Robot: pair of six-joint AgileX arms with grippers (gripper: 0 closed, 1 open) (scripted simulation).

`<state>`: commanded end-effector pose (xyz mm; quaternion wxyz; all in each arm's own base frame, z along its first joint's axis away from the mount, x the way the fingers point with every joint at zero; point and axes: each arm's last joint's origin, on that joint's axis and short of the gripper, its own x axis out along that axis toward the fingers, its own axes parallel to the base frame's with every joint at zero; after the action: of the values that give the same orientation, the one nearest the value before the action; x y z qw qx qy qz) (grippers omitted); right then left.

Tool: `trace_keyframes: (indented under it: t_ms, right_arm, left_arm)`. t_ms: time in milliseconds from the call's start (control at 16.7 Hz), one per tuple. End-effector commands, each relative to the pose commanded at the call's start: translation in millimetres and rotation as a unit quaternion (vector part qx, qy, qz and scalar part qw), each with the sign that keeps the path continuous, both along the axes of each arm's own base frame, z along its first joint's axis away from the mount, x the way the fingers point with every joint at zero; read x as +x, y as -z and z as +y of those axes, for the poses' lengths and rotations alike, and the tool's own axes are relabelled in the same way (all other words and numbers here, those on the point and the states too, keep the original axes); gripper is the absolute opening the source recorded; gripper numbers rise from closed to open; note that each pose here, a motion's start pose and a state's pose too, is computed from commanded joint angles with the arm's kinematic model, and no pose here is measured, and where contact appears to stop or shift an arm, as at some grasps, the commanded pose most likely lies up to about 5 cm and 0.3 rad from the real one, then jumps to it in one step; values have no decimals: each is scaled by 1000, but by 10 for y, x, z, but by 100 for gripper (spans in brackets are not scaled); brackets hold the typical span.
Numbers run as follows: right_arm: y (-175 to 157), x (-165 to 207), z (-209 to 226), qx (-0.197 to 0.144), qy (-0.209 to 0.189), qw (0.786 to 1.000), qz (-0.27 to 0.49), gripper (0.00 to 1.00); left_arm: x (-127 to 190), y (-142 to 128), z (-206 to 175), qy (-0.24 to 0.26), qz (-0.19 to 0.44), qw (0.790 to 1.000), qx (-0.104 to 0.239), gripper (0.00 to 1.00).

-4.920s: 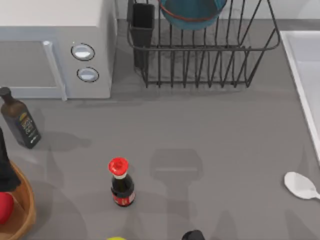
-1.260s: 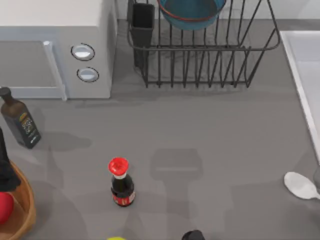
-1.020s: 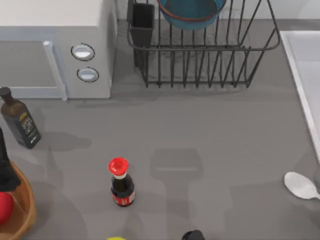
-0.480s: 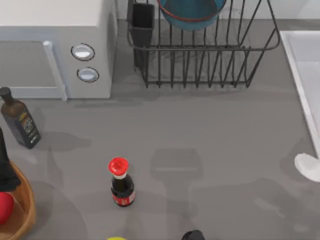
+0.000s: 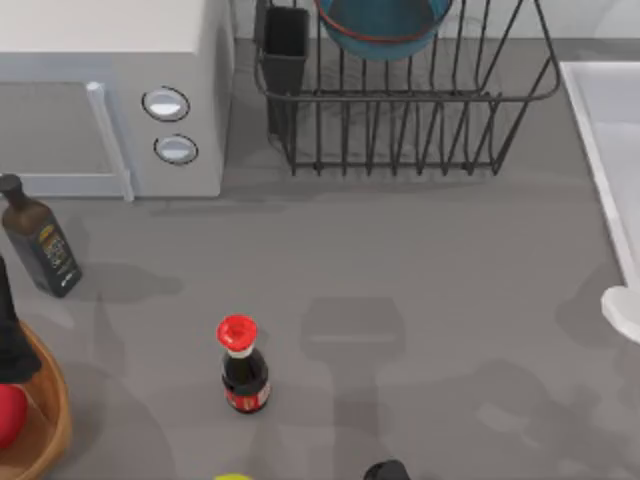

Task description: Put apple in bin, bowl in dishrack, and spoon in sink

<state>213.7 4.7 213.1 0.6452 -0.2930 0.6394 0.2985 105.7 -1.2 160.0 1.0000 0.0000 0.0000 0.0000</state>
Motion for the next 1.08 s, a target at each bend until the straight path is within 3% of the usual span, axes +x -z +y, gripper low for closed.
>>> trace_keyframes:
  t_ms: [360, 780, 1080]
  right_arm:
    - [-112, 328, -23, 0, -7, 1000, 18, 0]
    - [-365, 1527, -192, 2, -14, 999, 37, 0]
    - [-291, 2337, -412, 3, -14, 1000, 25, 0]
  left_arm:
    - [0, 0, 0, 0, 0, 1000, 0, 100]
    - [0, 0, 0, 0, 0, 1000, 0, 100]
    - [0, 0, 0, 0, 0, 1000, 0, 100]
